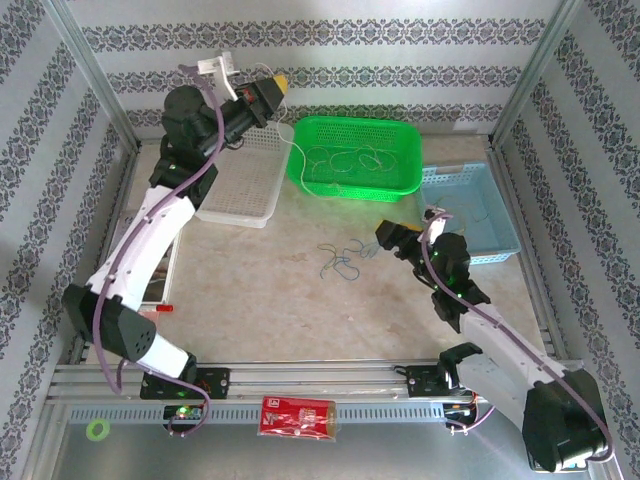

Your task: Untangle the cables

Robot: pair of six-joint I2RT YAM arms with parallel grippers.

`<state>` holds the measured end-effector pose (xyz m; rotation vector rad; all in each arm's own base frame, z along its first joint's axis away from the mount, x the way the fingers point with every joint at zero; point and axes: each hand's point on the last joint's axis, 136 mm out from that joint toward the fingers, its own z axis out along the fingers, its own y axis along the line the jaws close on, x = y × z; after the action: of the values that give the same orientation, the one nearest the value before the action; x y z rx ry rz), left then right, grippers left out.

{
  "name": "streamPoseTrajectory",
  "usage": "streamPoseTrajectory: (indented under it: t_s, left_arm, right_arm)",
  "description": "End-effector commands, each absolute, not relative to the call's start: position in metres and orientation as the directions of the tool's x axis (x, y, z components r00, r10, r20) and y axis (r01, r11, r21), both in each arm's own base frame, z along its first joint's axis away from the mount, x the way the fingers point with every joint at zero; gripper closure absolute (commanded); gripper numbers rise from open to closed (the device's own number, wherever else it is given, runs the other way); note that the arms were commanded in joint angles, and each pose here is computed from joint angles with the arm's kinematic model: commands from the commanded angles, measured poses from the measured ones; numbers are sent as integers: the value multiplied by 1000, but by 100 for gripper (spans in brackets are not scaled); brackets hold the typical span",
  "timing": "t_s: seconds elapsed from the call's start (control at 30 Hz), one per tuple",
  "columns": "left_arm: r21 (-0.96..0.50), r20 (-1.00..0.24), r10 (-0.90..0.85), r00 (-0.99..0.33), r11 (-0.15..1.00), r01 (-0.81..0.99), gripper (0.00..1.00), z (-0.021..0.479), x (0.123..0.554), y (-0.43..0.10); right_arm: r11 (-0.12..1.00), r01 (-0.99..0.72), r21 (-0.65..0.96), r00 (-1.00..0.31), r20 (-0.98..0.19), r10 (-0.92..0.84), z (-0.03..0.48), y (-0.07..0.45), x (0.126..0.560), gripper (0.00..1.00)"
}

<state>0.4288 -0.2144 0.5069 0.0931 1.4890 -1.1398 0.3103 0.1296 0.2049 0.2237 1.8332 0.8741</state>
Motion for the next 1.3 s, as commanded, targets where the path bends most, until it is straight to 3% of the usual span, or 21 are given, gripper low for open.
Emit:
streamPoseTrajectory:
  t_s: [0.0, 0.53, 0.8, 1.03, 1.13, 1.27]
  left_arm:
    - [-520, -809, -543, -224, 485, 703, 100, 528, 436, -217]
    - [-534, -771, -597, -221, 418, 735, 100, 504, 544, -253]
    - [-586, -759, -588, -280, 429, 688, 100, 413, 601, -283]
    - [-649, -753, -492, -437, 444, 618, 99, 316, 626, -329]
    - [-646, -764, -391, -513, 469, 603, 87, 291, 623, -351]
    - [-624, -772, -311, -554, 533, 571, 49, 278, 618, -356]
  right_arm:
    - [699, -220, 680, -445, -708, 548, 221, 123, 307, 22]
    - [682, -167, 712, -476, -664, 577, 226, 104, 304, 22]
    - [680, -165, 714, -499, -656, 567, 221, 101, 304, 22]
    - [685, -163, 710, -512, -654, 557, 218, 99, 306, 22]
    - [686, -164, 709, -513, -655, 554, 219, 99, 308, 22]
    - [681, -180, 710, -509, -660, 553, 225, 101, 310, 22]
